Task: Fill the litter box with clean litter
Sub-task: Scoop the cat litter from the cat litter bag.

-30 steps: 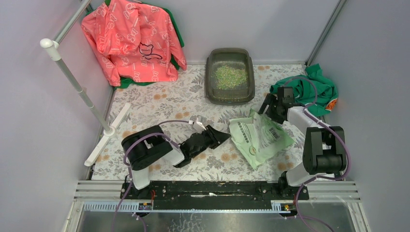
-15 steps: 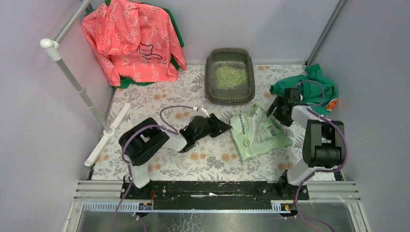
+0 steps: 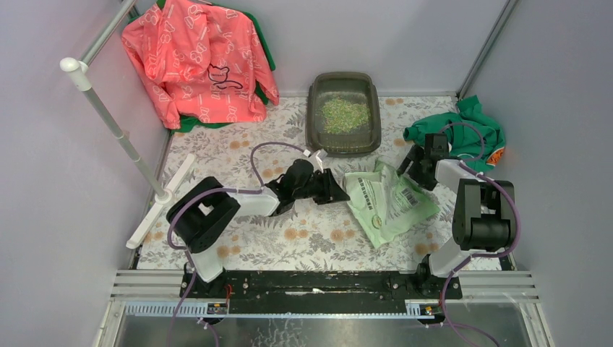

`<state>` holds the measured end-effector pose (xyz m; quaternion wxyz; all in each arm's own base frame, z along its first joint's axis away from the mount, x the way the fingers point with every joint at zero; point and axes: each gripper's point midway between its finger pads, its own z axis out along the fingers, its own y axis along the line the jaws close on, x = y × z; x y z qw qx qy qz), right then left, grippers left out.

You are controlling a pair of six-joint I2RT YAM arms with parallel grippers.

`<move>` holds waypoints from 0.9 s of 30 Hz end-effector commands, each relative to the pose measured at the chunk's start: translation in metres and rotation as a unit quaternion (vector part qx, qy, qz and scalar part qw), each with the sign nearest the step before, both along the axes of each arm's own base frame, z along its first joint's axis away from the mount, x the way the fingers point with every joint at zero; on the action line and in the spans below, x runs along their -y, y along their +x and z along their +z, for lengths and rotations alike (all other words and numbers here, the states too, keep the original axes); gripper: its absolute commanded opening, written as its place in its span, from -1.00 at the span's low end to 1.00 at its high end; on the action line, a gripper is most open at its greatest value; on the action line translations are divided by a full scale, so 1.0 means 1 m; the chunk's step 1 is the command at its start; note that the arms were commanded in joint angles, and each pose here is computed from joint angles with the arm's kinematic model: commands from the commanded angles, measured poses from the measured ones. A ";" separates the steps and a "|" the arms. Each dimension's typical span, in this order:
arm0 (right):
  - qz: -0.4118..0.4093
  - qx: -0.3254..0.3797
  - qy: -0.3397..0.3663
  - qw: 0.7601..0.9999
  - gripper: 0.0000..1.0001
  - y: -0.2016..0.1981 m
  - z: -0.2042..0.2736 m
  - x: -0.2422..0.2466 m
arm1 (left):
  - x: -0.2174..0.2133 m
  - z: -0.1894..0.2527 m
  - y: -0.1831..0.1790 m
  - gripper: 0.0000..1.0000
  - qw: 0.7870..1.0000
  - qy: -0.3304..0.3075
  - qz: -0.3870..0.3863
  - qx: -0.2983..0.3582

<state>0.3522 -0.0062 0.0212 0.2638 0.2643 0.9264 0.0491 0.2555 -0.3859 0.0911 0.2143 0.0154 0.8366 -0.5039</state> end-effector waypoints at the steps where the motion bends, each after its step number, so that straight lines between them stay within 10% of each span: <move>1: 0.018 -0.007 0.017 1.000 0.66 -0.007 -0.005 -0.013 | 0.002 -0.015 -0.027 -1.00 0.996 0.014 -0.076 -0.034; 27: 0.073 -0.017 0.066 0.995 0.64 -0.036 -0.031 -0.073 | 0.048 -0.035 0.001 -1.00 0.997 -0.033 0.058 -0.042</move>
